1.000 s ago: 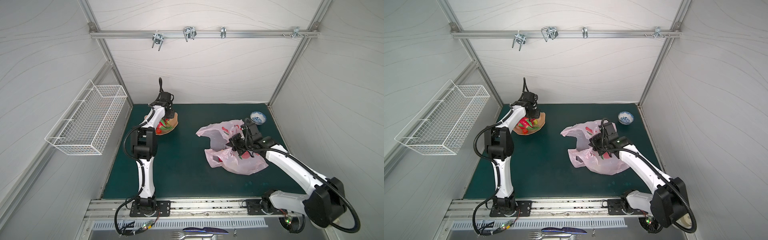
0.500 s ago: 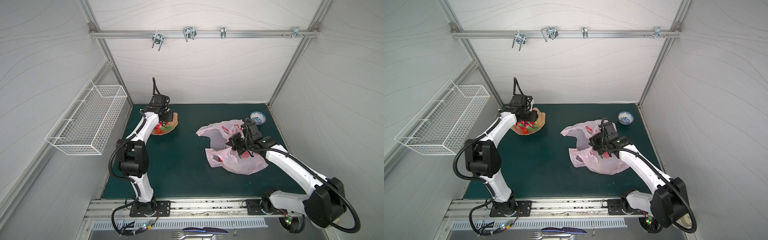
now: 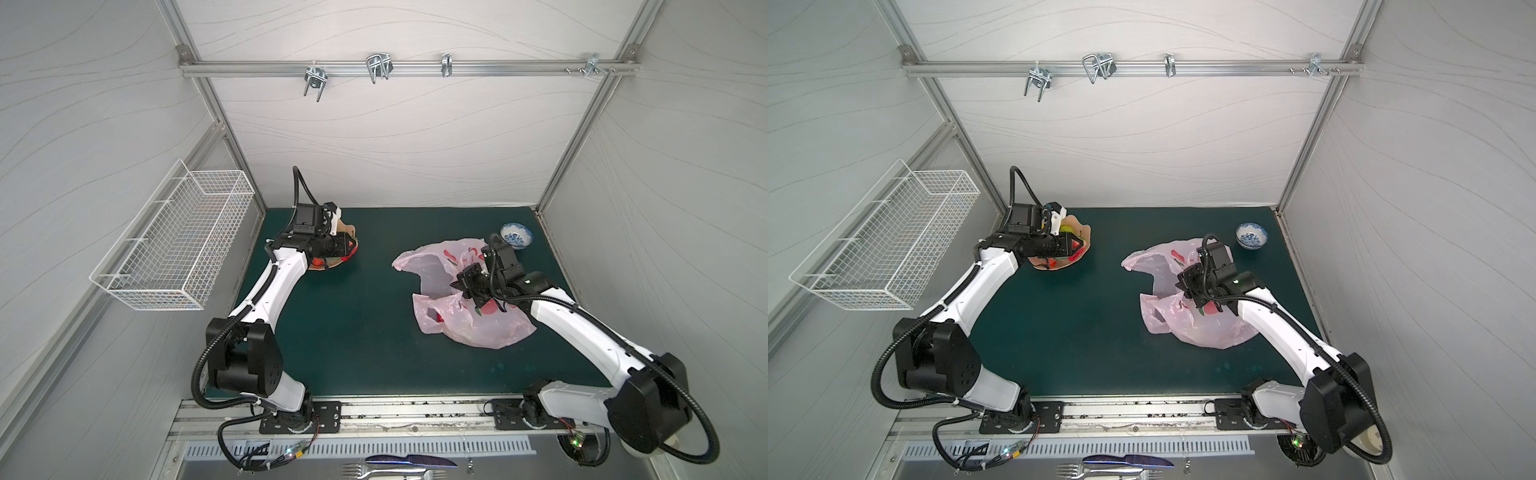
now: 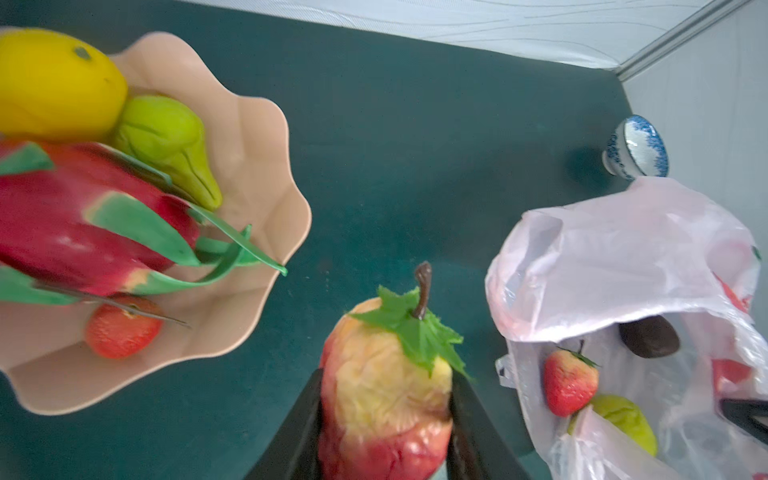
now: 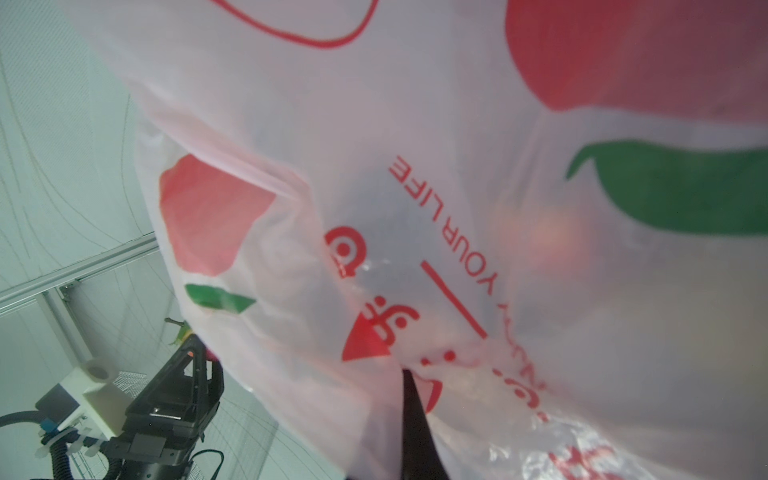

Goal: Place the fruits into the plastic bag

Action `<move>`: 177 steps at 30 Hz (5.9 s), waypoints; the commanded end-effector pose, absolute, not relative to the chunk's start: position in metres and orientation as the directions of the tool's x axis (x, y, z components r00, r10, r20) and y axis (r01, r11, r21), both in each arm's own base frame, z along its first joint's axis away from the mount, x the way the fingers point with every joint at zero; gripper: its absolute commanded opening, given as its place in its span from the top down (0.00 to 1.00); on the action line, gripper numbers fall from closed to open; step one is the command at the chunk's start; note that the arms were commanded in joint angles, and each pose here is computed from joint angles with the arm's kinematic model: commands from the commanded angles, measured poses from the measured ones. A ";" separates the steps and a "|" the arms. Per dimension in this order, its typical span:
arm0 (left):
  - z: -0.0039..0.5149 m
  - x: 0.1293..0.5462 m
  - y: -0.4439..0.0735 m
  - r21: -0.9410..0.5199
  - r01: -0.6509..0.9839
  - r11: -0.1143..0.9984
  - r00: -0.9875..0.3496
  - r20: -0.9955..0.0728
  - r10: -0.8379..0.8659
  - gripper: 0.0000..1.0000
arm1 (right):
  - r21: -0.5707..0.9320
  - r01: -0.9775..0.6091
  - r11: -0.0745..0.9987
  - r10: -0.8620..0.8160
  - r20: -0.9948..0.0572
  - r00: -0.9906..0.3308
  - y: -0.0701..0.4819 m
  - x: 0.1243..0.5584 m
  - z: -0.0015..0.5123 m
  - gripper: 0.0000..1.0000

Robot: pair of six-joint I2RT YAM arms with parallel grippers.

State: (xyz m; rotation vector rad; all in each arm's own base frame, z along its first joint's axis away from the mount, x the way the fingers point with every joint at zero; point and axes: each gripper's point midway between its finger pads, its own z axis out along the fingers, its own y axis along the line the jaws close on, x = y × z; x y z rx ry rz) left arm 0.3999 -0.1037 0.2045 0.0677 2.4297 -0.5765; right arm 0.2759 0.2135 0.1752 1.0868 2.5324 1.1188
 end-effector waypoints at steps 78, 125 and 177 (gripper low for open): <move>0.104 0.302 -0.379 -0.454 0.582 0.675 -0.780 -0.547 0.304 0.75 | 0.715 0.543 0.440 0.652 0.161 -0.741 0.221 0.275 0.182 1.00; 0.119 0.329 -0.470 -0.739 0.438 0.512 -0.889 -0.442 0.122 0.70 | 0.731 0.535 0.422 0.655 0.162 -0.738 0.219 0.271 0.184 1.00; 0.116 0.328 -0.389 -0.440 0.353 0.826 -0.905 -0.386 0.181 0.13 | 0.764 0.519 0.383 0.682 0.145 -0.716 0.215 0.282 0.198 1.00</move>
